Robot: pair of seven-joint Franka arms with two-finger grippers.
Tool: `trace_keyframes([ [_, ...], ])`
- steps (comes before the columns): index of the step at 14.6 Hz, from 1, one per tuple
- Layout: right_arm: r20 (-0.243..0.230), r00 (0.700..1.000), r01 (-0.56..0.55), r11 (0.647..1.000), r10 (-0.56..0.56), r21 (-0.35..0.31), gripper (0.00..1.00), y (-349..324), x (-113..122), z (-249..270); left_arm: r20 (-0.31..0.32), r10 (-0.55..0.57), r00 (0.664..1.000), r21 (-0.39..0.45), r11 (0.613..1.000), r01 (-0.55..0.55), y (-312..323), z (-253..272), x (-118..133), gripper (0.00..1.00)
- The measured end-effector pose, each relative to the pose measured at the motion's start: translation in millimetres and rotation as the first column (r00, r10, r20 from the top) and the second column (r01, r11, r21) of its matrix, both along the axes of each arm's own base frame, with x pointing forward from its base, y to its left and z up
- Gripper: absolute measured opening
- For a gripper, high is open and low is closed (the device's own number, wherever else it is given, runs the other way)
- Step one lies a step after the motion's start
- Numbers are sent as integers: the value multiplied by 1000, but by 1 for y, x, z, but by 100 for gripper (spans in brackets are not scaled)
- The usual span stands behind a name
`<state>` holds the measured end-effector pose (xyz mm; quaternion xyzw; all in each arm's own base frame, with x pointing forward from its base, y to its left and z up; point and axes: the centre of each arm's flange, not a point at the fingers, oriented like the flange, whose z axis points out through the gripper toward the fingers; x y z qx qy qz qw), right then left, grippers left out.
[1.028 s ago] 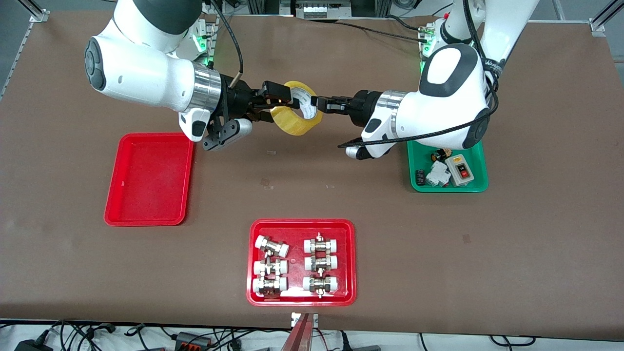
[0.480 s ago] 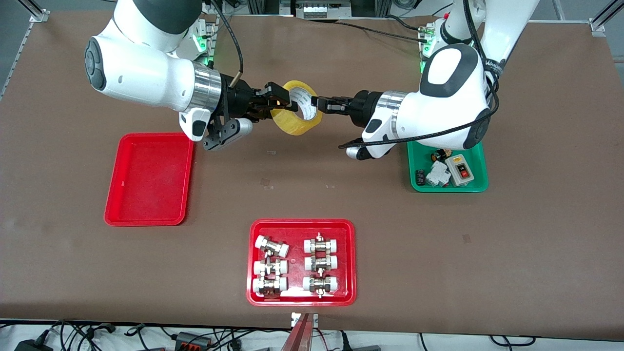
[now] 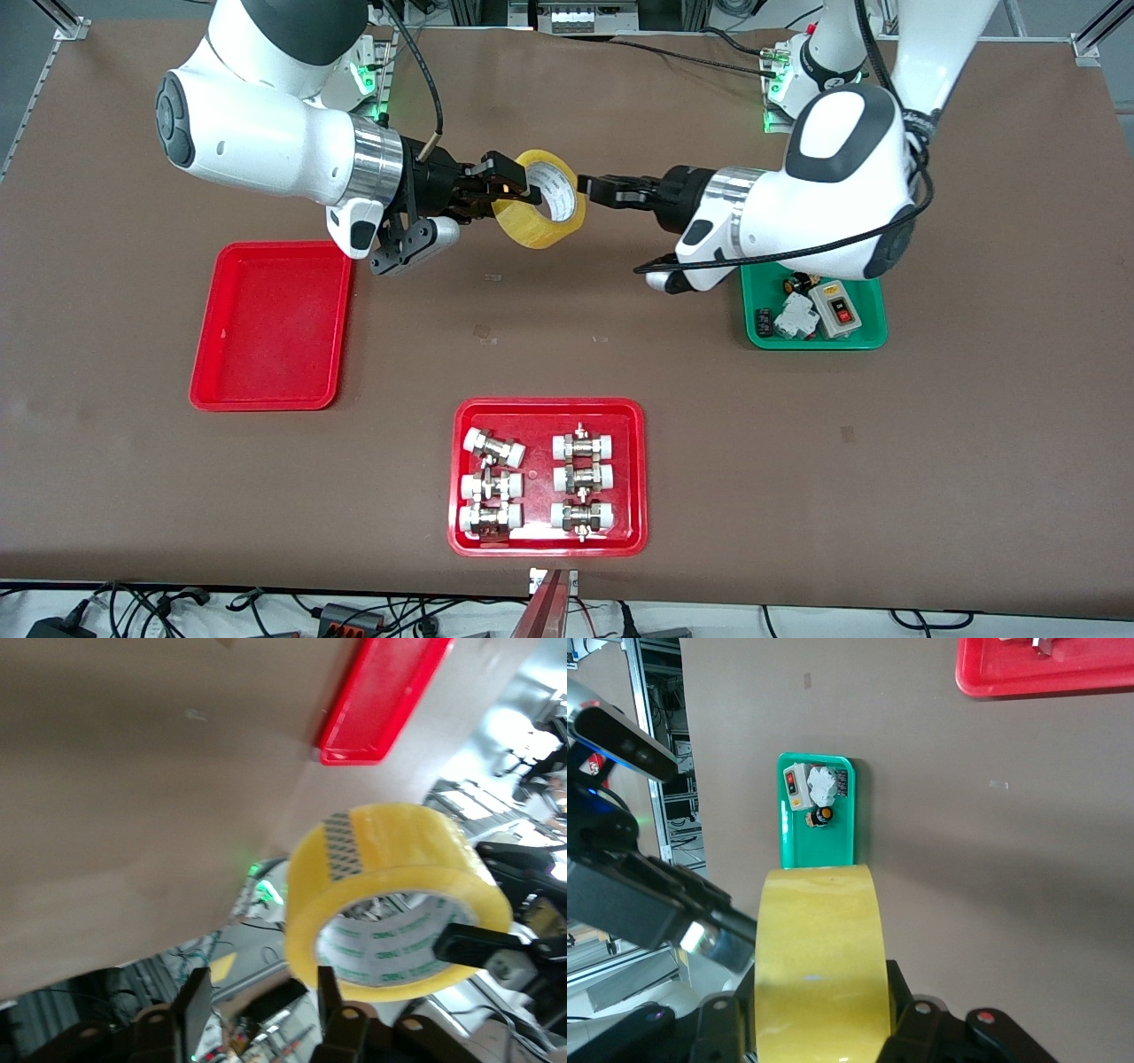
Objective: Left arm passes tape to right arm into tray
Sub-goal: 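Carry the tape to the red tray while the left gripper withdraws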
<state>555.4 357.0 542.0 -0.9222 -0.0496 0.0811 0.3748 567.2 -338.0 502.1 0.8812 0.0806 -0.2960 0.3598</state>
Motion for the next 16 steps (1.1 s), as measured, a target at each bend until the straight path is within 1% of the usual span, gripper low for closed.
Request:
trace_keyframes([
  [1,2,1000,-2,1000,2,-1,54,-1,1,-2,21,-32,999,55,998,31,11,4,-1,71],
  [2,0,1000,-1,1000,1,-4,54,-2,2,-4,25,-73,997,120,990,69,27,6,-3,83],
  [4,-10,1000,13,1000,-14,-15,54,-10,9,-14,48,-148,988,269,954,130,75,11,1,99],
  [6,-38,998,52,998,-53,-32,54,-35,26,-30,93,-199,975,407,902,145,123,12,13,100],
  [9,-99,986,128,990,-134,-58,54,-117,66,-66,139,-254,957,522,840,147,177,7,29,100],
  [11,-155,968,185,980,-195,-76,54,-198,91,-102,166,-311,936,554,814,173,216,6,39,100],
  [13,-204,941,249,961,-270,-121,54,-285,106,-145,198,-365,910,558,805,202,250,12,44,100],
  [14,-219,933,260,956,-285,-134,54,-323,108,-167,214,-381,899,564,800,205,261,19,44,100],
  [16,-250,928,251,960,-275,-125,54,-384,105,-212,240,-402,883,603,775,189,272,46,35,100],
])
